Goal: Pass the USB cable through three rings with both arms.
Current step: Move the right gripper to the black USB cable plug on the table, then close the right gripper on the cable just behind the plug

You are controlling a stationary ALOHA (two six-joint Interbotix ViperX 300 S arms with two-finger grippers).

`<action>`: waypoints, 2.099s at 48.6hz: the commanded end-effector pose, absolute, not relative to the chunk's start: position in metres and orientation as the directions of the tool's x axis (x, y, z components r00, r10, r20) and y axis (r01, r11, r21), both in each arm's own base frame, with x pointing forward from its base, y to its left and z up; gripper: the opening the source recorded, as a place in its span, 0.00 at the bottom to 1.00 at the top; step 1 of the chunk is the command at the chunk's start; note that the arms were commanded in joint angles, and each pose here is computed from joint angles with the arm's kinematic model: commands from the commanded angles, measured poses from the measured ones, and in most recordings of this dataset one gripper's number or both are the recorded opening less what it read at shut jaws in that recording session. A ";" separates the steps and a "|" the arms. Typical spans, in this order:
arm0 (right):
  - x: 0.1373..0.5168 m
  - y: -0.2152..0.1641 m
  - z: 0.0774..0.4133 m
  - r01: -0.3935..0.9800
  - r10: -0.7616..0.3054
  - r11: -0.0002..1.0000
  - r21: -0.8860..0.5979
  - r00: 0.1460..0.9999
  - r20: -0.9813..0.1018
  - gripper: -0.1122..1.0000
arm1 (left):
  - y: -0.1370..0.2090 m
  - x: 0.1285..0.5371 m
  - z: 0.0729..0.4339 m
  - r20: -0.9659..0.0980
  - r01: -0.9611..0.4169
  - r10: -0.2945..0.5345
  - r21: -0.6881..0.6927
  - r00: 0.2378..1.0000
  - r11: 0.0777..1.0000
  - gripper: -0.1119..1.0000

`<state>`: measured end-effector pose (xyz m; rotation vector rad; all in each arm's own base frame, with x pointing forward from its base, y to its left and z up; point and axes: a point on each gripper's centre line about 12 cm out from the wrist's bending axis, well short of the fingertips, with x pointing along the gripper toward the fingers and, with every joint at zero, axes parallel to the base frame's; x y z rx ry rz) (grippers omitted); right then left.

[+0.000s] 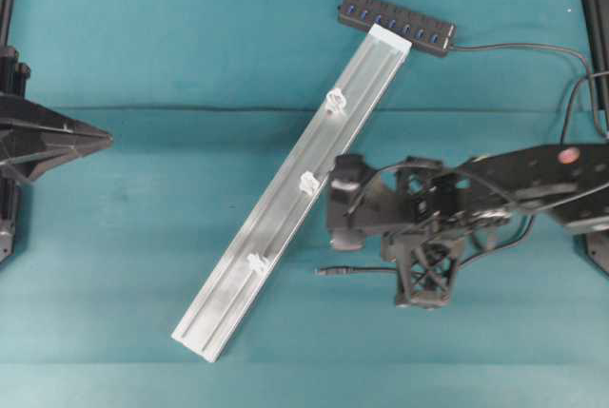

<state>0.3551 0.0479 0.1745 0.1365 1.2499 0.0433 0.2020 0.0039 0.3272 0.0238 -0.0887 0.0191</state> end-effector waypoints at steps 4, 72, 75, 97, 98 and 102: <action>0.364 0.050 0.168 0.045 0.105 0.991 0.128 0.343 -0.933 0.34 | 0.007 0.203 0.340 0.122 -0.034 0.031 0.023 0.992 0.999 0.10; 0.362 0.057 0.081 0.062 0.057 0.996 0.071 0.207 -0.977 0.78 | 0.009 0.202 0.335 0.112 -0.048 0.045 0.024 0.993 0.999 0.10; 0.362 0.057 0.081 0.066 0.057 0.995 0.072 0.207 -0.977 0.76 | 0.009 0.202 0.334 0.109 -0.048 0.045 0.024 0.993 0.999 0.10; 0.362 0.060 0.081 0.048 0.058 0.996 0.069 0.205 -0.977 0.46 | 0.009 0.202 0.335 0.110 -0.048 0.045 0.026 0.993 0.999 0.10; 0.362 0.060 0.081 0.048 0.058 0.996 0.069 0.205 -0.977 0.46 | 0.009 0.202 0.335 0.110 -0.048 0.045 0.026 0.993 0.999 0.10; 0.362 0.062 0.081 0.044 0.059 0.997 0.070 0.207 -0.977 0.46 | 0.009 0.202 0.335 0.110 -0.048 0.045 0.026 0.993 0.999 0.10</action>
